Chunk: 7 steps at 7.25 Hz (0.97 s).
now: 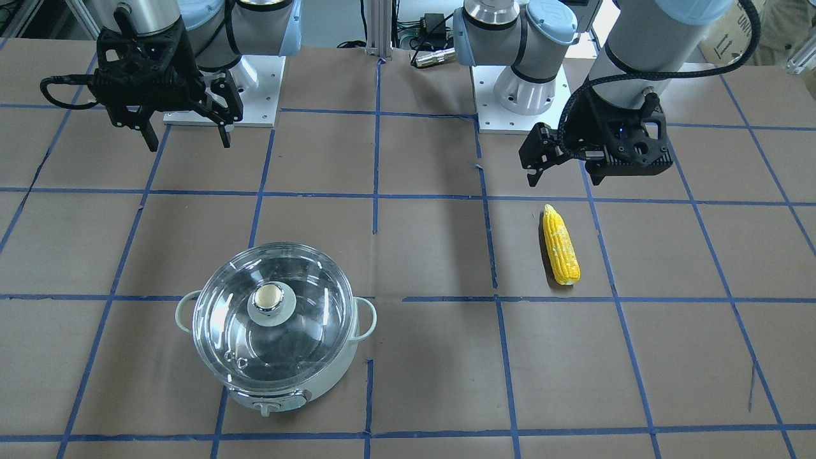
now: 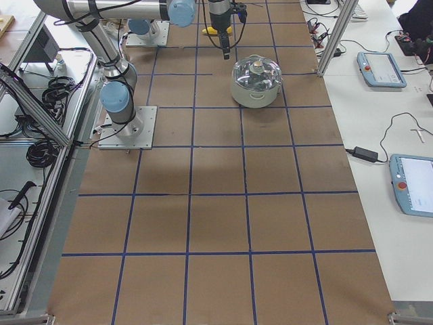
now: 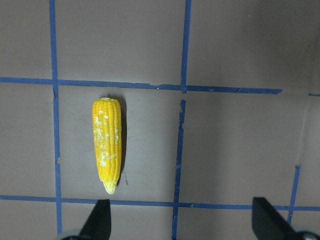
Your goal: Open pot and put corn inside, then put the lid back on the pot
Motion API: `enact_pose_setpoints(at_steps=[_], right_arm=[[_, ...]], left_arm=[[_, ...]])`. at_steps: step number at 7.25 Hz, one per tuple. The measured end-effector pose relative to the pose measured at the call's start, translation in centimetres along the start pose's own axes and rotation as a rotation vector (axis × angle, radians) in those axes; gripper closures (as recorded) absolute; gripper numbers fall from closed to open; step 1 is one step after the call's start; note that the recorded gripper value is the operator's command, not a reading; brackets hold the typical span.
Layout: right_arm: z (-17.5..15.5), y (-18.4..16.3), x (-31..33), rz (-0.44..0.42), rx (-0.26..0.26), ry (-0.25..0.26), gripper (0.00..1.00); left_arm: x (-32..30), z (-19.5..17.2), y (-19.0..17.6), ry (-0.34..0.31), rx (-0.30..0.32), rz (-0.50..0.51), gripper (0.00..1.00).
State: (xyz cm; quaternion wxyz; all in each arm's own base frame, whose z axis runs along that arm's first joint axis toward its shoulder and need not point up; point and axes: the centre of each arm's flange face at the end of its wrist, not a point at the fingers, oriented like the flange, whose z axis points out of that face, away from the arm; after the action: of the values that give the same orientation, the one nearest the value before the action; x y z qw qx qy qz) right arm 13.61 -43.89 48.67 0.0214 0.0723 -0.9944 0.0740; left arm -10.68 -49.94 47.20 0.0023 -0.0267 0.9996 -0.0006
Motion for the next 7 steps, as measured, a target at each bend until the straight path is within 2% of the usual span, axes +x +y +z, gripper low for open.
enact_pose_setpoints(at_steps=[1,2,3,4,5,7], right_arm=[[0.0,0.0,0.0,0.0,0.0,0.0,0.0],[0.0,0.0,0.0,0.0,-0.001,0.0,0.0],[0.1,0.0,0.0,-0.001,-0.001,0.0,0.0],[0.1,0.0,0.0,0.0,-0.001,0.0,0.0],[0.0,0.0,0.0,-0.001,0.0,0.0,0.0],[0.1,0.1,-0.1,-0.001,-0.003,-0.001,0.0]], left_arm=[[-0.6,-1.1,-0.4,-0.043,0.016,0.003,0.0],[-1.6,-2.0,-2.7,-0.078,0.023,0.034,0.0],[-1.6,-1.9,-7.1,-0.08,0.01,0.058,0.0],[-0.1,-0.9,-11.1,-0.054,-0.009,0.035,0.0],[2.2,-0.7,-12.8,-0.027,-0.013,0.022,0.0],[4.1,-1.0,-11.4,-0.008,-0.025,0.026,0.0]])
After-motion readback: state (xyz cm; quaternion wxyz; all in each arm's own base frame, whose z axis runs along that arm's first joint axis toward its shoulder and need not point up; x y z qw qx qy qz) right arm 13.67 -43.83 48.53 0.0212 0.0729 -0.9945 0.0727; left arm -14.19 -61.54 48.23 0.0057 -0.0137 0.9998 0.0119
